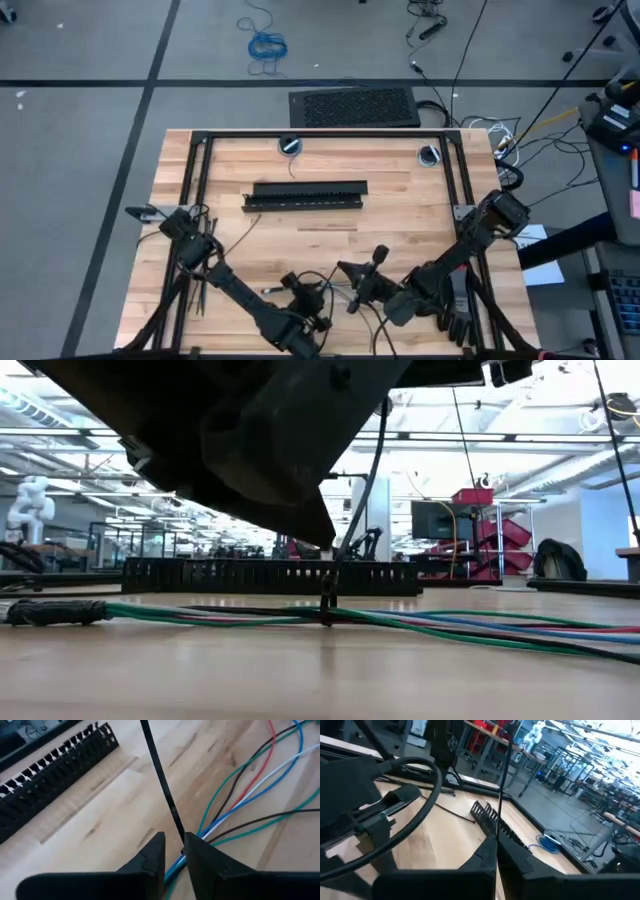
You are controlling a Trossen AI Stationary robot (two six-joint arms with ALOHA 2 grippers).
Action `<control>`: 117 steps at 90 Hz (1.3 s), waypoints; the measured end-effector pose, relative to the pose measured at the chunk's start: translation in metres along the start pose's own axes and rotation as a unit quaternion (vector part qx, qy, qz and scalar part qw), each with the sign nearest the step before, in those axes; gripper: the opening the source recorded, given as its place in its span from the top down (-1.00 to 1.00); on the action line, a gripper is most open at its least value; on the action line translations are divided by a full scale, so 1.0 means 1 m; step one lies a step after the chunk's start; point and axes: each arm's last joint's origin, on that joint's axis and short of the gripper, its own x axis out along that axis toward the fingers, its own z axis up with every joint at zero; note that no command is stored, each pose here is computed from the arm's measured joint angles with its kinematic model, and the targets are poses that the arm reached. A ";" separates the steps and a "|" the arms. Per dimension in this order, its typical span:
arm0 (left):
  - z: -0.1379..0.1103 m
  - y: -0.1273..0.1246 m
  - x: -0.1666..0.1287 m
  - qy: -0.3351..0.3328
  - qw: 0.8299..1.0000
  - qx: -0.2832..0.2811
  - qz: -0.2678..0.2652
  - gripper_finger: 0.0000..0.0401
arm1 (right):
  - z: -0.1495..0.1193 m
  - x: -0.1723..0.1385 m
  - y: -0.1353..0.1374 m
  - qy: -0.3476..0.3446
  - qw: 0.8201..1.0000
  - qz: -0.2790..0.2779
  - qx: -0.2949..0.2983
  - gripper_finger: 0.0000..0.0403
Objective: Ziptie cables
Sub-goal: Wrap the cable wires with zip tie
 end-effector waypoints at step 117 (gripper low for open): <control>-0.046 -0.005 -0.085 -0.096 0.990 -0.081 -0.058 0.54 | 0.002 -0.010 0.012 -0.019 0.986 0.167 0.015 1.00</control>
